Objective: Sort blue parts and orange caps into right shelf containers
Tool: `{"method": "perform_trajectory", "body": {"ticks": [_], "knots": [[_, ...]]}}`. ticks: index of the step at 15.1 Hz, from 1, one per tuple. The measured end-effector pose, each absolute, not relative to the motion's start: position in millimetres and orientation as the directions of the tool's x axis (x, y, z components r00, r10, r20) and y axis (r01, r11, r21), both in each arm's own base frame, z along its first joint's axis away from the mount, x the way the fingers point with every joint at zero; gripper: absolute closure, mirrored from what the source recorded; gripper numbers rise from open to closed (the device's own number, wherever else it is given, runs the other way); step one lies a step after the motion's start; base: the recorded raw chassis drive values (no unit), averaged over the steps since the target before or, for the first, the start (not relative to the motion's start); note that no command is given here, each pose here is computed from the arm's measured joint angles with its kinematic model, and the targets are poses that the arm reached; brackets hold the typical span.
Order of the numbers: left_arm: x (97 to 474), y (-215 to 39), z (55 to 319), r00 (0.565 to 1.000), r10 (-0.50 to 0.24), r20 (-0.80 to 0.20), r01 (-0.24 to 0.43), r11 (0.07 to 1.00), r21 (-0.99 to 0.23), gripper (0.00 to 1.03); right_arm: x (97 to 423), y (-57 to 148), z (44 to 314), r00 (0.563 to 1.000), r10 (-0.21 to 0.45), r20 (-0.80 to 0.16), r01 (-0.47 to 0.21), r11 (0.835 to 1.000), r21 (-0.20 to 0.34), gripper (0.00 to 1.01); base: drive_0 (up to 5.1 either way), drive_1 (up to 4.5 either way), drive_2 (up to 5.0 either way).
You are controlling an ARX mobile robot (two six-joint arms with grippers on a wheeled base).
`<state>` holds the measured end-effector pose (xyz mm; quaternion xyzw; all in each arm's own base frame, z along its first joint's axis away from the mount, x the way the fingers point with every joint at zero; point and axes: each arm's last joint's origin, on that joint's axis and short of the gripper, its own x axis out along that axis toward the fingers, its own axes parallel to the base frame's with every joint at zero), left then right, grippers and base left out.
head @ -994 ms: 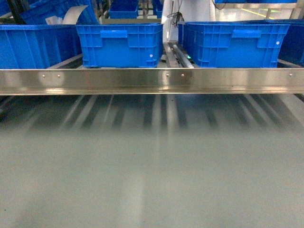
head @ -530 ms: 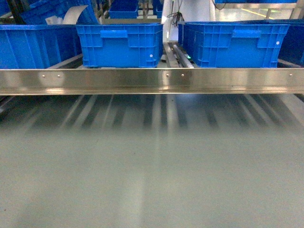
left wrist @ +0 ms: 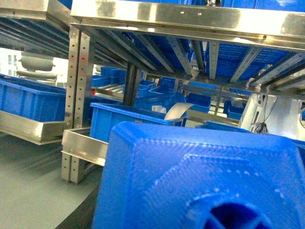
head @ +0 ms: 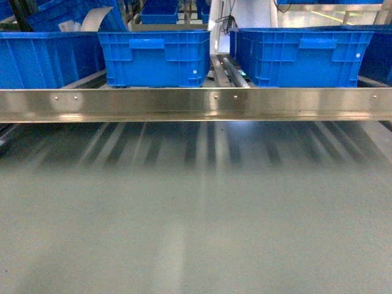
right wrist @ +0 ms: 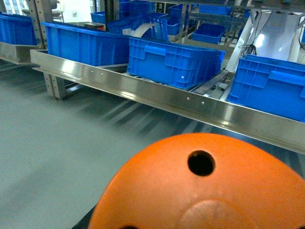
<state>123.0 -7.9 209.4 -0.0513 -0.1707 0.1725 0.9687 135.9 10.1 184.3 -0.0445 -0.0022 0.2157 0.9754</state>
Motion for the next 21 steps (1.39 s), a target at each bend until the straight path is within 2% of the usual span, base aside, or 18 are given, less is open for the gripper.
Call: {"method": "perform_trajectory", "body": {"ticks": [21], "knots": [[123.0, -7.9, 209.4, 0.882, 0.352, 0.313, -0.317, 0.935, -0.158, 0.57, 135.9, 10.1, 184.3, 0.907, 0.421, -0.015, -0.421, 0.903, -0.088, 0.59, 0.0, 0.0, 0.0]]}}
